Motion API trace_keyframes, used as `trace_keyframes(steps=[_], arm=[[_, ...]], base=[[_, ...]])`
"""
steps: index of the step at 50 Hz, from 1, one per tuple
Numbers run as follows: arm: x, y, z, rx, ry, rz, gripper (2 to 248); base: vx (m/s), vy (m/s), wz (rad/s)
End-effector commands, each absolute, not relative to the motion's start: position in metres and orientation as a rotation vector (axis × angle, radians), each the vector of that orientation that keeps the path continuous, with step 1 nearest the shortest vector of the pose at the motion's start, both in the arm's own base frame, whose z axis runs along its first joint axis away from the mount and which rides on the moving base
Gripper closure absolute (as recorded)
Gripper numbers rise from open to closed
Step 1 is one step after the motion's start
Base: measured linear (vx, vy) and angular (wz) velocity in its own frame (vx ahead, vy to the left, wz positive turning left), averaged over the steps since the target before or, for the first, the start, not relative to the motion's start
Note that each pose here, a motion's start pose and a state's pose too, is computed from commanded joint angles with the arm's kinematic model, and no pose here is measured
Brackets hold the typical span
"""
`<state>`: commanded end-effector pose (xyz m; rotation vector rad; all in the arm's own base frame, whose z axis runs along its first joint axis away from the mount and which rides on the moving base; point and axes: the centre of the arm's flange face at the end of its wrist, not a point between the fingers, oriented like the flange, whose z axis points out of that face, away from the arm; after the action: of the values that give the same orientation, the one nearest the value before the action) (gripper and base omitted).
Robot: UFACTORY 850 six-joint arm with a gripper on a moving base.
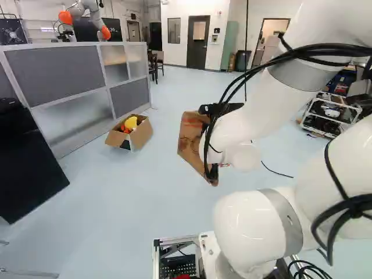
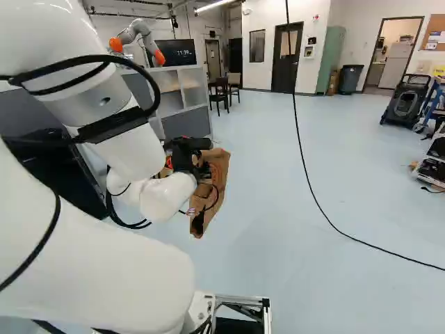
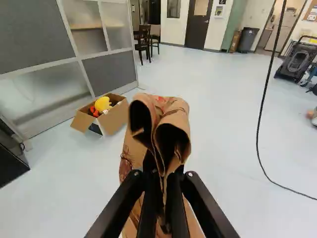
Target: Pick up the grocery bag from the ground
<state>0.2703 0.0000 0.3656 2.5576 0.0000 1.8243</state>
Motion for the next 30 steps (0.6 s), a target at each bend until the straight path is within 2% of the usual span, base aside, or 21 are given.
trace_keyframes(steps=[30], arm=[[0.2703,0.0000,0.3656,2.558,0.000,1.824,228]], base=[[0.000,0.000,0.000]])
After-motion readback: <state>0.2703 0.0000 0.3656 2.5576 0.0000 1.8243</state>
